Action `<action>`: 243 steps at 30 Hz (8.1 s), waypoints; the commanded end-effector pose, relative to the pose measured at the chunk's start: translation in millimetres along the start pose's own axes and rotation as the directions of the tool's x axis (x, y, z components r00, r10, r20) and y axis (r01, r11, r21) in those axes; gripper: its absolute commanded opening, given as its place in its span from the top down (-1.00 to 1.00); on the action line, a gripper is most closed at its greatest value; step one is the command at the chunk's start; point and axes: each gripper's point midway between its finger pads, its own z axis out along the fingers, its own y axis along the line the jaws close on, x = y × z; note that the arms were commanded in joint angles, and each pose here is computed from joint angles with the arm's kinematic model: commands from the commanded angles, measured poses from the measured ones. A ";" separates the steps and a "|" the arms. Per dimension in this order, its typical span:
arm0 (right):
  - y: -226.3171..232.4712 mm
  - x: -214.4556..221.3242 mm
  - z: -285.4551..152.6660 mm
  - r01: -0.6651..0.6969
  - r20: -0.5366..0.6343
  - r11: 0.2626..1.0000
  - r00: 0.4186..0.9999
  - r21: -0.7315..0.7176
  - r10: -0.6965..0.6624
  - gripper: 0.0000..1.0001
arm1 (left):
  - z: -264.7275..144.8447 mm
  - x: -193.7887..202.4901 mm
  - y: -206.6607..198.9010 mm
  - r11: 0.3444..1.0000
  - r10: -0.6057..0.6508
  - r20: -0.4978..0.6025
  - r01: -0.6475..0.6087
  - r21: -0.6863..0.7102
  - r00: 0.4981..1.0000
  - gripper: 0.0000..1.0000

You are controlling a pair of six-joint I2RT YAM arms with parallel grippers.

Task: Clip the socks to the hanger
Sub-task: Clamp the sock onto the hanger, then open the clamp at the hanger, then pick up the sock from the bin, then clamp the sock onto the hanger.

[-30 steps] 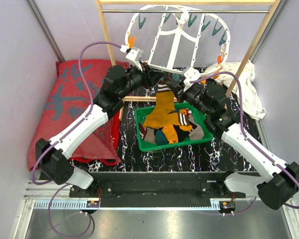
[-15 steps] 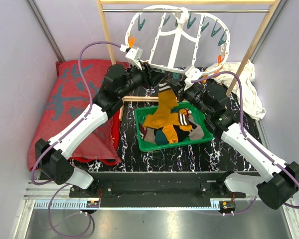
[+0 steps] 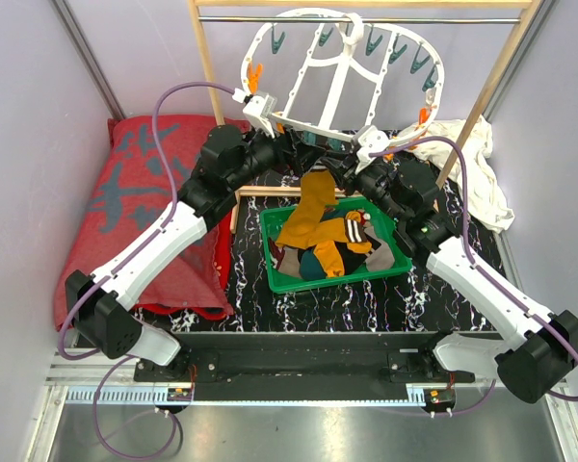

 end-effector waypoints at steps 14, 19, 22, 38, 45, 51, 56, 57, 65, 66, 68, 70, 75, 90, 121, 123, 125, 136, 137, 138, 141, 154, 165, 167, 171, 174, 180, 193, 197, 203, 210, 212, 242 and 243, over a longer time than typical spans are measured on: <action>-32.9 -4.1 -31.5 0.003 0.039 0.973 0.999 0.231 -0.012 0.17 | -23.6 -42.9 -4.2 0.995 0.085 0.089 -0.080 -0.057 0.992 -0.54; -38.9 -3.1 -31.1 0.011 0.058 0.964 0.998 0.265 -0.027 0.11 | -27.3 -49.1 -5.0 0.993 0.105 0.103 -0.099 -0.067 0.989 -0.56; -38.0 -4.3 -21.5 0.017 0.069 0.968 0.997 0.250 -0.036 0.10 | -27.9 -45.7 -5.3 0.994 0.098 0.086 -0.093 -0.065 0.991 -0.56; -29.4 -16.7 2.9 -0.001 0.132 0.984 0.991 0.178 -0.023 0.07 | -28.8 -46.9 -9.5 0.995 0.096 0.091 -0.092 -0.048 0.991 -0.57; -26.0 -14.5 0.0 -0.006 0.120 0.987 0.993 0.163 -0.014 0.68 | -33.6 -52.4 -14.7 0.995 0.091 0.094 -0.087 -0.042 0.991 -0.56; -18.8 -12.4 -7.7 -0.031 0.100 0.990 0.995 0.134 0.017 1.00 | -44.9 -62.6 -28.0 0.997 0.077 0.104 -0.076 -0.012 0.992 -0.57; -9.3 -11.4 -5.3 -0.074 0.063 0.994 0.996 0.082 0.069 1.00 | -54.9 -66.3 -53.0 0.992 0.074 0.090 -0.082 0.092 0.993 -0.61; -7.4 -11.7 -4.8 -0.082 0.060 0.994 0.995 0.072 0.078 1.00 | -58.6 -70.2 -59.2 0.990 0.073 0.099 -0.084 0.109 0.992 -0.62; -4.0 -22.2 -2.0 -0.138 0.063 0.989 0.989 0.050 0.134 1.00 | -68.7 -72.2 -77.9 0.985 0.079 0.096 -0.093 0.148 0.992 -0.63; -3.7 -22.3 -1.6 -0.141 0.061 0.989 0.989 0.048 0.138 1.00 | -67.2 -72.7 -74.0 0.987 0.083 0.102 -0.096 0.127 0.991 -0.63; -1.4 -23.5 -1.2 -0.154 0.060 0.987 0.987 0.037 0.152 1.00 | -61.1 -69.1 -69.2 0.990 0.077 0.093 -0.087 0.113 0.993 -0.62; 1.3 -24.7 -1.1 -0.164 0.061 0.986 0.985 0.022 0.162 1.00 | -54.9 -68.4 -69.2 0.990 0.059 0.098 -0.071 0.124 0.993 -0.61; 3.0 -24.9 -3.1 -0.179 0.059 0.984 0.982 0.015 0.178 1.00 | -32.6 -59.3 -63.0 0.992 0.006 0.086 -0.016 0.127 0.996 -0.57; 7.6 -25.3 -4.2 -0.188 0.058 0.982 0.980 -0.005 0.188 1.00 | 0.0 -56.1 -34.2 1.000 0.007 0.125 -0.010 0.026 0.992 -0.33; 3.8 1.3 -42.2 -0.253 -0.016 0.962 0.967 0.100 0.256 0.06 | 10.1 -50.8 -25.9 0.999 0.046 0.147 -0.045 -0.009 0.988 0.78; 4.3 14.6 -52.6 -0.276 -0.060 0.952 0.957 0.132 0.285 0.05 | 10.7 -50.2 -24.6 0.999 0.047 0.148 -0.046 -0.014 0.988 0.78; 3.4 32.8 -67.9 -0.317 -0.097 0.928 0.935 0.194 0.340 0.01 | 10.7 -49.6 -24.0 0.999 0.047 0.145 -0.045 -0.017 0.988 0.78; 6.0 163.2 -125.1 -0.520 -0.148 0.625 0.688 0.582 0.710 -0.16 | 13.6 -47.2 -22.1 0.999 0.032 0.137 -0.029 -0.025 0.990 0.76; 4.5 171.3 -126.1 -0.520 -0.138 0.599 0.674 0.608 0.726 -0.16 | 14.1 -46.4 -22.2 0.999 0.026 0.135 -0.023 -0.023 0.990 0.76; 0.0 185.2 -126.8 -0.508 -0.122 0.556 0.657 0.658 0.744 -0.16 | 14.0 -47.2 -23.3 1.000 0.023 0.137 -0.021 -0.019 0.990 0.76; -10.8 200.8 -118.7 -0.475 -0.102 0.508 0.651 0.719 0.753 -0.15 | 15.2 -45.7 -23.3 1.000 0.020 0.131 -0.018 -0.016 0.991 0.76; -53.2 274.9 -93.6 -0.469 -0.064 0.349 0.523 0.811 0.850 0.03 | 14.7 -43.5 -25.4 1.000 0.011 0.121 -0.010 -0.008 0.993 0.76; -34.8 315.7 -85.5 -0.456 -0.184 0.394 0.438 0.798 0.880 0.13 | 17.5 -40.5 -25.3 1.000 0.006 0.109 -0.006 -0.003 0.994 0.77; -31.1 317.2 -84.3 -0.460 -0.212 0.416 0.431 0.785 0.877 0.24 | 17.6 -40.0 -26.4 1.000 0.007 0.107 -0.008 0.001 0.994 0.77; -29.2 312.1 -84.1 -0.462 -0.242 0.451 0.443 0.764 0.863 0.57 | 17.7 -41.3 -26.2 1.000 0.006 0.109 -0.006 0.000 0.994 0.77; -29.6 300.1 -86.5 -0.455 -0.264 0.484 0.465 0.748 0.845 0.78 | 17.7 -40.8 -26.2 1.000 0.008 0.107 -0.008 0.001 0.994 0.77; -32.0 264.9 -96.0 -0.428 -0.319 0.569 0.525 0.702 0.789 0.90 | 17.4 -42.0 -26.4 1.000 0.009 0.108 -0.009 0.000 0.994 0.77; 3.7 203.1 -75.2 -0.484 -0.454 0.766 0.619 0.423 0.641 1.00 | 17.4 -44.4 -27.7 1.000 0.005 0.112 -0.006 0.002 0.994 0.77; 22.9 175.6 -78.0 -0.370 -0.518 0.881 0.713 0.293 0.472 1.00 | 15.4 -43.9 -28.4 1.000 0.008 0.107 -0.008 0.002 0.994 0.77; 25.5 122.0 -87.4 -0.220 -0.487 0.967 0.836 0.127 0.254 1.00 | 14.2 -45.5 -28.1 1.000 0.012 0.109 -0.012 -0.004 0.994 0.77; 25.3 70.0 -90.0 -0.092 -0.420 0.995 0.905 -0.026 0.073 1.00 | 14.4 -50.4 -31.9 1.000 0.014 0.111 -0.015 0.004 0.994 0.77; 25.3 72.6 -89.7 -0.095 -0.420 0.995 0.904 -0.021 0.077 1.00 | 13.3 -53.5 -34.0 1.000 0.011 0.118 -0.012 0.009 0.993 0.77; 49.6 84.2 -103.5 -0.103 -0.433 0.984 0.901 -0.142 0.032 1.00 | 11.1 -60.5 -47.4 0.999 0.038 0.136 -0.040 0.008 0.990 0.87; 44.9 69.9 -99.4 -0.070 -0.403 0.987 0.915 -0.147 0.004 1.00 | 11.6 -60.4 -47.6 0.999 0.043 0.136 -0.044 0.008 0.990 0.87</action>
